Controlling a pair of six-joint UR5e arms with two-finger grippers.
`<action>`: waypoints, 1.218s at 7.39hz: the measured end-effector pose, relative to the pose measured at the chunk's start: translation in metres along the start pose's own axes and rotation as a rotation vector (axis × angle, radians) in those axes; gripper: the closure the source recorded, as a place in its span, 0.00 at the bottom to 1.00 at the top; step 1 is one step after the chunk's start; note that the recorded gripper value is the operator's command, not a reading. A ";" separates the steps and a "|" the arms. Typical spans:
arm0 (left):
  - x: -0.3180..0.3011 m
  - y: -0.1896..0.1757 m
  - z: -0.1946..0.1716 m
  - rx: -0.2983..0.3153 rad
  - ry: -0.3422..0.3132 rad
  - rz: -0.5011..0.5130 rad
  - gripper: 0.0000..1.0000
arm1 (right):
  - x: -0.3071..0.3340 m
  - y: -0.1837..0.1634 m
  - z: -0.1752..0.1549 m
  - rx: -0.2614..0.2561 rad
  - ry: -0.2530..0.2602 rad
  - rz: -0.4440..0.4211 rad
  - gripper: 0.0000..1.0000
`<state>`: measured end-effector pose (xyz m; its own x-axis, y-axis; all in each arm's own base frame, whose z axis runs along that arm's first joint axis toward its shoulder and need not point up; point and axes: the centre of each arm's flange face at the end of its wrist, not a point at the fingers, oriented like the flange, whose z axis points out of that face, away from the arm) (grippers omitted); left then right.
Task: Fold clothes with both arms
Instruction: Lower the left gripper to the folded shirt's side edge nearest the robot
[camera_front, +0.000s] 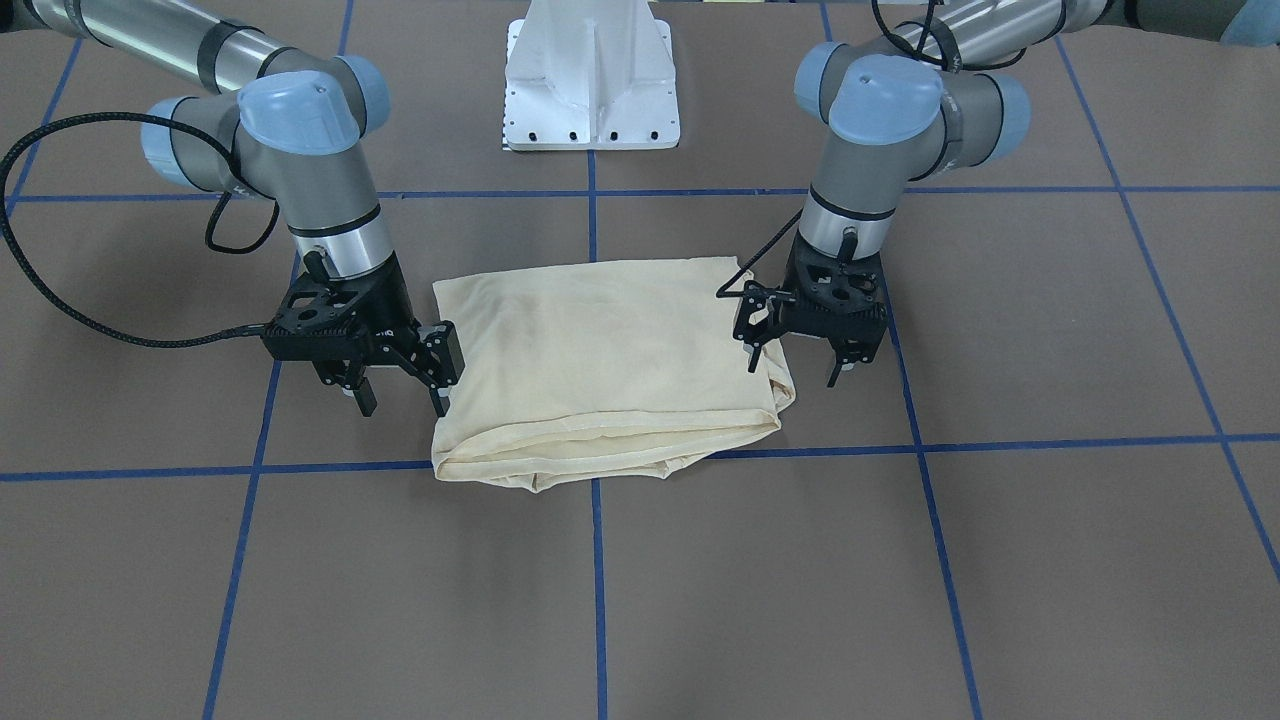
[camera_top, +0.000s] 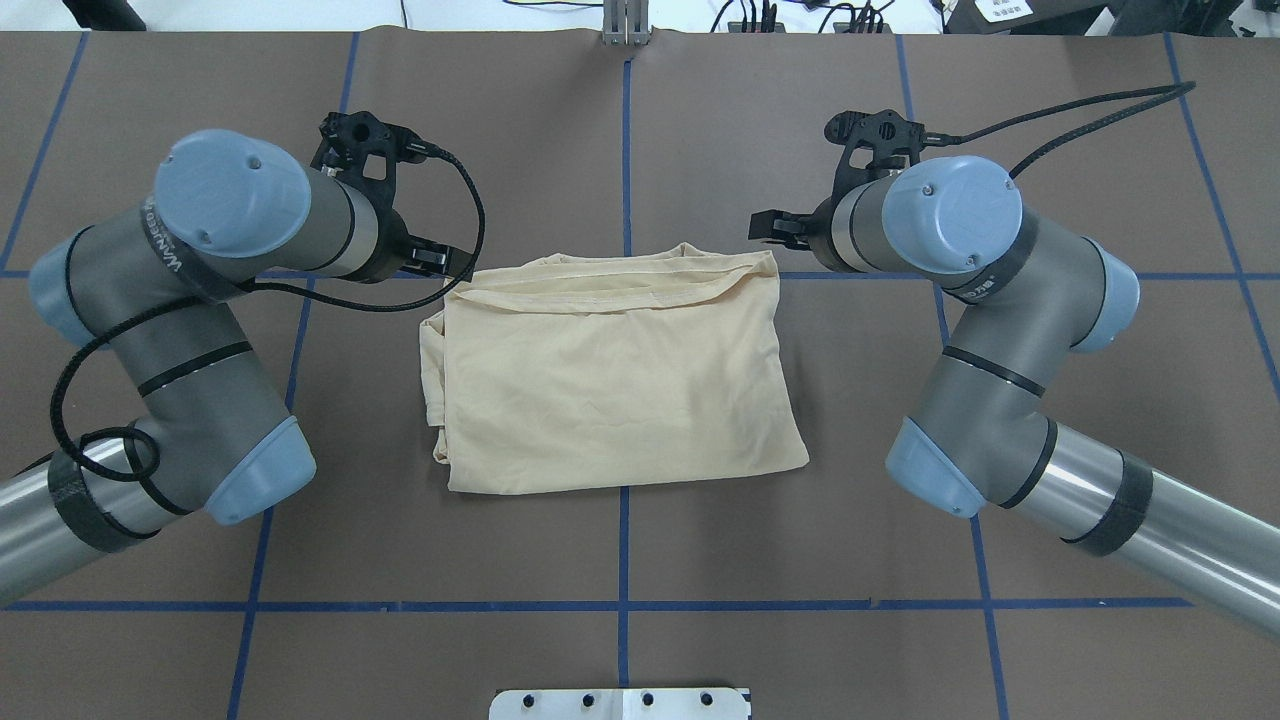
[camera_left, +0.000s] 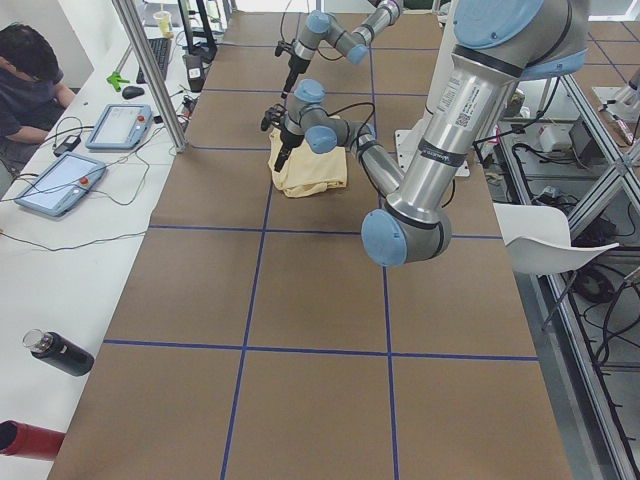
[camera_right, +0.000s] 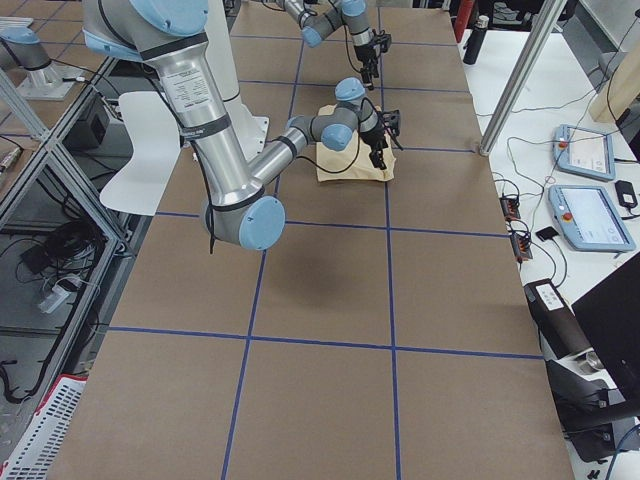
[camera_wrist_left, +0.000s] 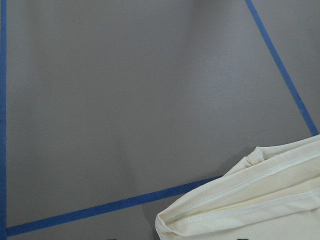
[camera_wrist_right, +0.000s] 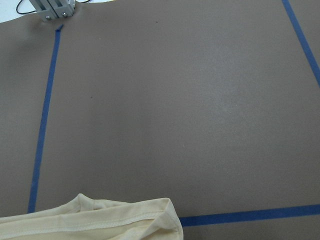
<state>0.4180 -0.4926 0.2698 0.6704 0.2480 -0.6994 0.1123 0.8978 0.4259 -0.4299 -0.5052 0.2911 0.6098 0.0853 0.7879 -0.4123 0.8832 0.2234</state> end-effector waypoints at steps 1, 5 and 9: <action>-0.001 0.015 0.004 -0.017 0.005 -0.006 0.00 | 0.002 0.001 -0.002 -0.001 -0.003 -0.004 0.00; 0.036 0.115 0.036 -0.107 0.109 -0.081 0.19 | 0.001 0.001 -0.009 0.005 -0.015 -0.007 0.00; 0.053 0.154 0.045 -0.149 0.118 -0.112 0.31 | -0.001 0.001 -0.011 0.008 -0.019 -0.007 0.00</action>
<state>0.5036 -0.3578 0.3241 0.5680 0.1771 -0.8038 0.0655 0.9638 0.2586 -0.4234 -0.4993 0.2847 0.5995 0.0700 0.7973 -0.4131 0.8803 0.2333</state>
